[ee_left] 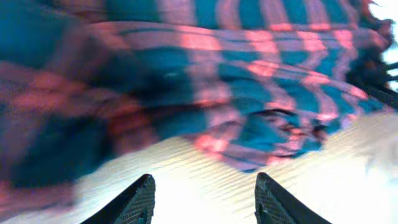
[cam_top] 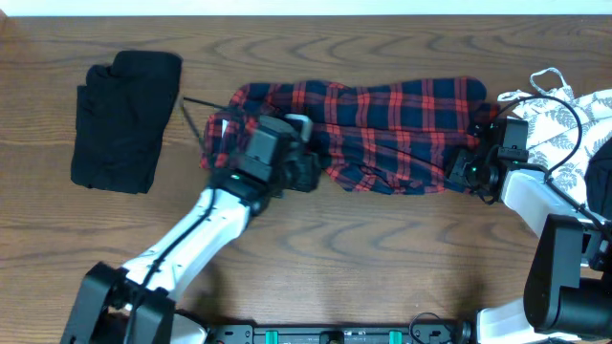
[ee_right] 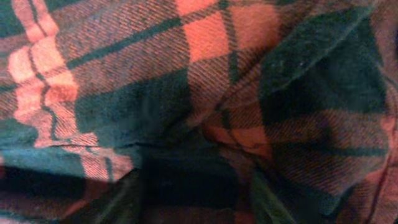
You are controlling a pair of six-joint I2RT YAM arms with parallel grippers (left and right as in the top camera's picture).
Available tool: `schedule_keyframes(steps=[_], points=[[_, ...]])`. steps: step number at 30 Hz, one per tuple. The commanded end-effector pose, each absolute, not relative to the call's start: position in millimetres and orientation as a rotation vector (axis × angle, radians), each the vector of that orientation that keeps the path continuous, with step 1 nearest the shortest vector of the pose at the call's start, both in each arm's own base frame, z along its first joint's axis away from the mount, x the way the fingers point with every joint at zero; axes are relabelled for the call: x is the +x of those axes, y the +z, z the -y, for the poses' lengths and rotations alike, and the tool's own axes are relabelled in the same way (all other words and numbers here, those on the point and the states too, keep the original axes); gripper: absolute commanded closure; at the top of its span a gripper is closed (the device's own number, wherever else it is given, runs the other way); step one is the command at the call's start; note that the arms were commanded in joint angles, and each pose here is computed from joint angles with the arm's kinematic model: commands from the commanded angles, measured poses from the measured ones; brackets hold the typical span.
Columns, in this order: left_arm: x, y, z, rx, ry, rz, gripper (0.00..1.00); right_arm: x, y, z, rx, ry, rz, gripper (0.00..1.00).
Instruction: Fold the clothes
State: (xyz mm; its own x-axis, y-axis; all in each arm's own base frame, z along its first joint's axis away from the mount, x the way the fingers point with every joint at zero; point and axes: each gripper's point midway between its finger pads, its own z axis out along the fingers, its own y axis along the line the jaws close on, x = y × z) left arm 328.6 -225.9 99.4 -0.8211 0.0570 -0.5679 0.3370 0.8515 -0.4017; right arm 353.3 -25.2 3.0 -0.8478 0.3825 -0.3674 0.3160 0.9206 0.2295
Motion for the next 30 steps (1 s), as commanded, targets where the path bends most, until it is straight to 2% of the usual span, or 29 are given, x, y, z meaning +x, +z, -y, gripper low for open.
schedule_keyframes(steps=[1, 11, 16, 24, 30], points=[[319, 92, 250, 0.373, -0.710, -2.464, 0.47, 341, -6, 32, 0.526, 0.185, -2.705, 0.36], [300, 70, 278, 0.482, -0.731, -2.497, 0.46, 345, 2, 27, 0.496, 0.228, -2.684, 0.27], [301, 64, 294, 0.517, -0.754, -2.465, 0.45, 356, 45, 28, 0.458, 0.226, -2.560, 0.20], [302, 47, 305, 0.456, -0.789, -2.496, 0.45, 346, 126, 23, 0.396, 0.244, -2.380, 0.18], [304, 39, 307, 0.443, -0.792, -2.502, 0.45, 330, 139, 12, 0.347, 0.297, -2.385, 0.18]])
